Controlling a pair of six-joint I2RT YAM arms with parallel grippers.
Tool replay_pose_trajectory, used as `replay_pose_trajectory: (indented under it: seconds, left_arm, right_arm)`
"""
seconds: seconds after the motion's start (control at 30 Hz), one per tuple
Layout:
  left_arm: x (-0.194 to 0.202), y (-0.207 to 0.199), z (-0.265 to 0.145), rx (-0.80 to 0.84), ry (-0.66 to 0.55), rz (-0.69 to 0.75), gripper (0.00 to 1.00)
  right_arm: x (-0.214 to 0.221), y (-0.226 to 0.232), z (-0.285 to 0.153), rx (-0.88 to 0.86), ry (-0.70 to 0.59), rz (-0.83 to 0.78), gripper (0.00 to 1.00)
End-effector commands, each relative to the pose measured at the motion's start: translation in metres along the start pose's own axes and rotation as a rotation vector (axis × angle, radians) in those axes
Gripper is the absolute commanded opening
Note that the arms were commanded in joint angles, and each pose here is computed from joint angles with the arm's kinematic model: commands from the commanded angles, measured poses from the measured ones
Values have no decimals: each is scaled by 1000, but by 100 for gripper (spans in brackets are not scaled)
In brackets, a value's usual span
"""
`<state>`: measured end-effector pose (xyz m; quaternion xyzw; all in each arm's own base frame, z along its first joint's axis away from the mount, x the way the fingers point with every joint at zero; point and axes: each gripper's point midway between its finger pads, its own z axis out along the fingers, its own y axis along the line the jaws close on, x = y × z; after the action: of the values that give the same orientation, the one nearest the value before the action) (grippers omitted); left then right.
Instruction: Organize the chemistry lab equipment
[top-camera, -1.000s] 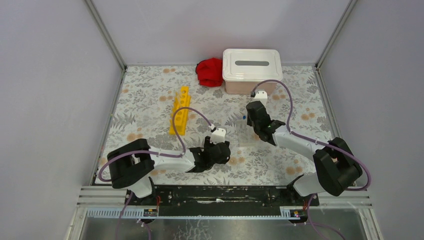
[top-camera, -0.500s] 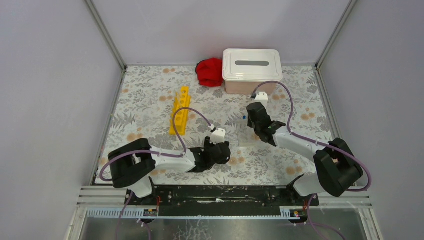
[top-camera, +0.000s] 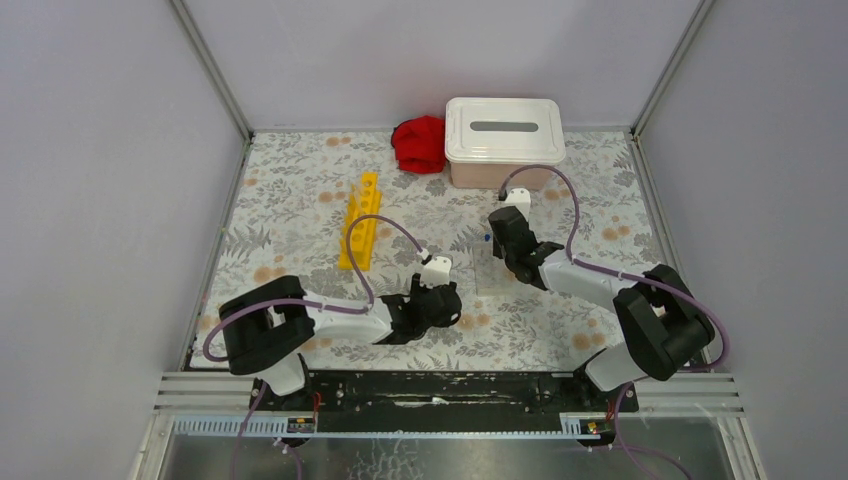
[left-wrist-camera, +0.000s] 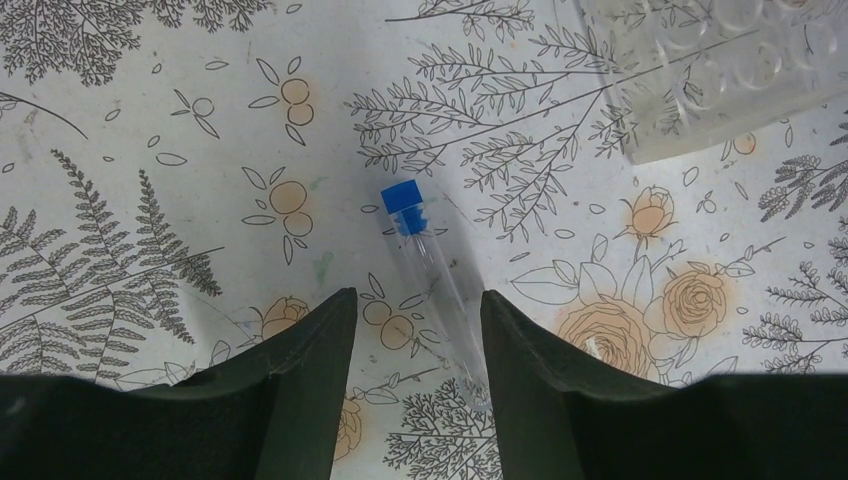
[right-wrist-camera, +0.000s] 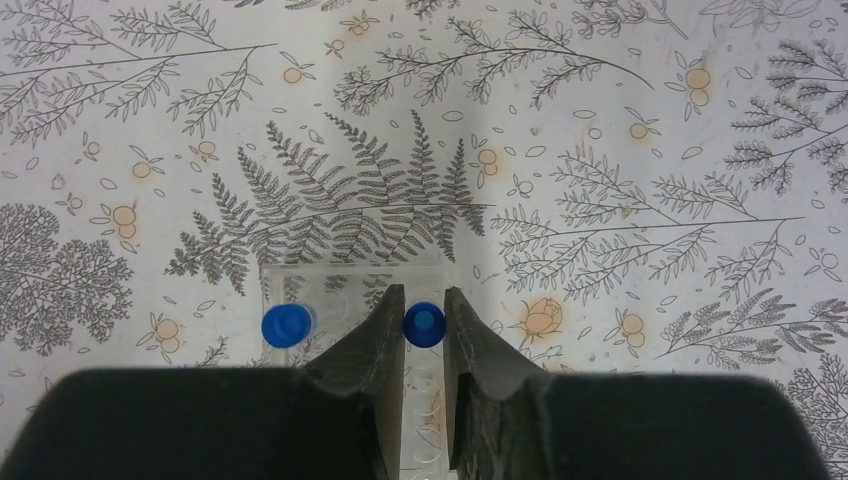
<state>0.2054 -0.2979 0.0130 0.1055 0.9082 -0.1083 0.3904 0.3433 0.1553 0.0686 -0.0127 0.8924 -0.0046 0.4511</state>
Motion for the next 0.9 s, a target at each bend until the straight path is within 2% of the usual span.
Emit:
replay_pose_trajectory:
  seconds: [0.0, 0.13, 0.23, 0.33, 0.43, 0.5, 0.67, 0.87]
  left_arm:
    - [-6, -4, 6, 6, -24, -33, 54]
    - [-6, -4, 8, 6, -22, -34, 51]
    - [-5, -4, 9, 6, -18, -33, 43]
    - [-5, -5, 11, 7, -15, -33, 29]
    - [-4, -5, 11, 5, -10, -32, 24]
    - [-3, -4, 12, 3, -7, -32, 18]
    - [-3, -1, 11, -8, -7, -27, 10]
    - [-15, 4, 1, -15, -41, -17, 7]
  right_arm:
    - [7, -1, 3, 2, 26, 0, 1]
    - [9, 0, 3, 0, 29, -3, 2]
    - [10, -1, 3, -1, 29, -4, 7]
    - [7, -2, 2, 0, 21, -2, 22]
    - [1, -2, -1, 1, 6, 2, 39]
    - [-4, -2, -4, -1, -6, 6, 44]
    - [-17, -3, -12, -6, -34, 14, 50]
    - [-31, -5, -24, -12, -67, 32, 53]
